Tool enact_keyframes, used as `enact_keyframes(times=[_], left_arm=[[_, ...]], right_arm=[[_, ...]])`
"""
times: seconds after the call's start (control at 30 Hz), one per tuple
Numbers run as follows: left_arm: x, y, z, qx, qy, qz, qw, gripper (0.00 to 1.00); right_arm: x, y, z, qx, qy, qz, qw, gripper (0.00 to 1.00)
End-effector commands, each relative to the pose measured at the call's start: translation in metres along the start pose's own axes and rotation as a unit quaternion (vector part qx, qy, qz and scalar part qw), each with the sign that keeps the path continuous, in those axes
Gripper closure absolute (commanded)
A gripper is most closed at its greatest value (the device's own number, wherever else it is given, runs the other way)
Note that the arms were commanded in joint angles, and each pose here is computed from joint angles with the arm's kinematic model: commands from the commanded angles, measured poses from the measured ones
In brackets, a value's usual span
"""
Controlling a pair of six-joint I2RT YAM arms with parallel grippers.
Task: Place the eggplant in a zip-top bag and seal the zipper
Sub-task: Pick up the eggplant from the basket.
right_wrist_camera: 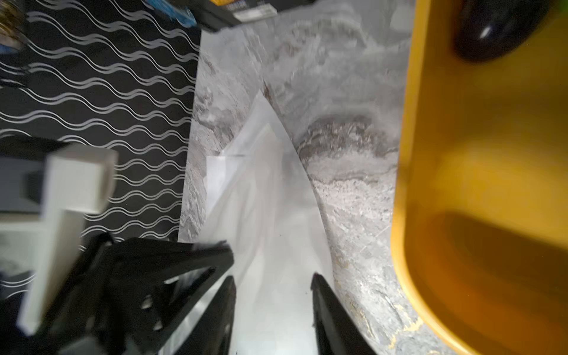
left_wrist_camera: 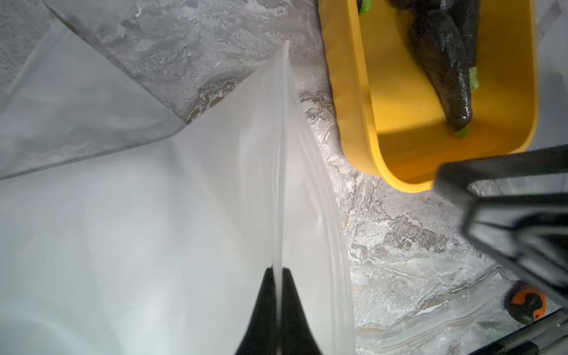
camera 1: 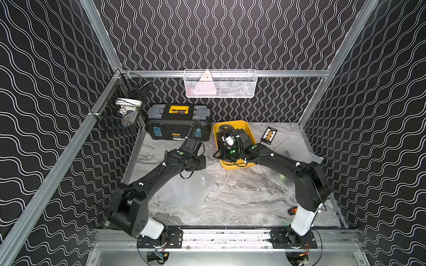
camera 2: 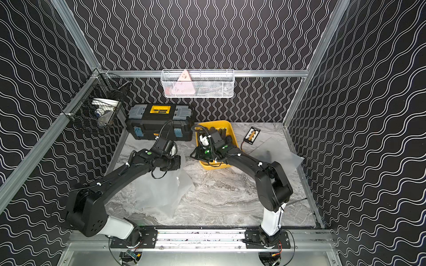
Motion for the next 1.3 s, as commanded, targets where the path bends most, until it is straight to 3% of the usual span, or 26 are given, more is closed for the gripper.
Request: enact_keyframes(times=[0.0, 0.07, 0.2, 0.4, 0.57, 0.87, 1.27], left_arm=[[0.006, -0.004, -0.006, -0.008, 0.021, -0.011, 1.0, 1.0], [0.007, -0.004, -0.007, -0.01, 0.026, -0.01, 1.0, 1.0], [0.005, -0.002, -0.01, -0.007, 0.036, -0.008, 0.999, 1.0], [0.008, 0.009, -0.015, 0.004, 0.032, -0.002, 0.999, 1.0], [0.012, 0.014, -0.013, 0.006, 0.023, -0.001, 1.0, 1.0], [0.008, 0.017, -0.008, 0.009, 0.012, -0.008, 1.0, 1.0], [0.013, 0.017, -0.007, 0.005, 0.005, -0.007, 1.0, 1.0]], right_arm=[[-0.017, -0.011, -0.019, -0.009, 0.08, -0.018, 0.997, 0.52], [-0.023, -0.019, -0.04, -0.006, 0.129, -0.02, 0.991, 0.51], [-0.03, -0.024, -0.085, -0.032, 0.265, 0.002, 0.964, 0.49], [-0.037, -0.026, -0.122, -0.099, 0.359, 0.019, 0.928, 0.44], [-0.027, -0.024, -0.141, -0.142, 0.361, 0.043, 0.921, 0.42], [-0.006, -0.02, -0.159, -0.186, 0.327, 0.063, 0.924, 0.4], [0.017, 0.001, -0.174, -0.175, 0.306, 0.096, 0.931, 0.54]])
Point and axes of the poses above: each gripper's point midway between its finger pads, its own x axis out along the fingers, its own z axis along the line the jaws close on, y = z × x, the point moved 10 cm from there along -x, back along the fingers, and after that the axes turned 13 degrees about -x, right-handed, at the moved point
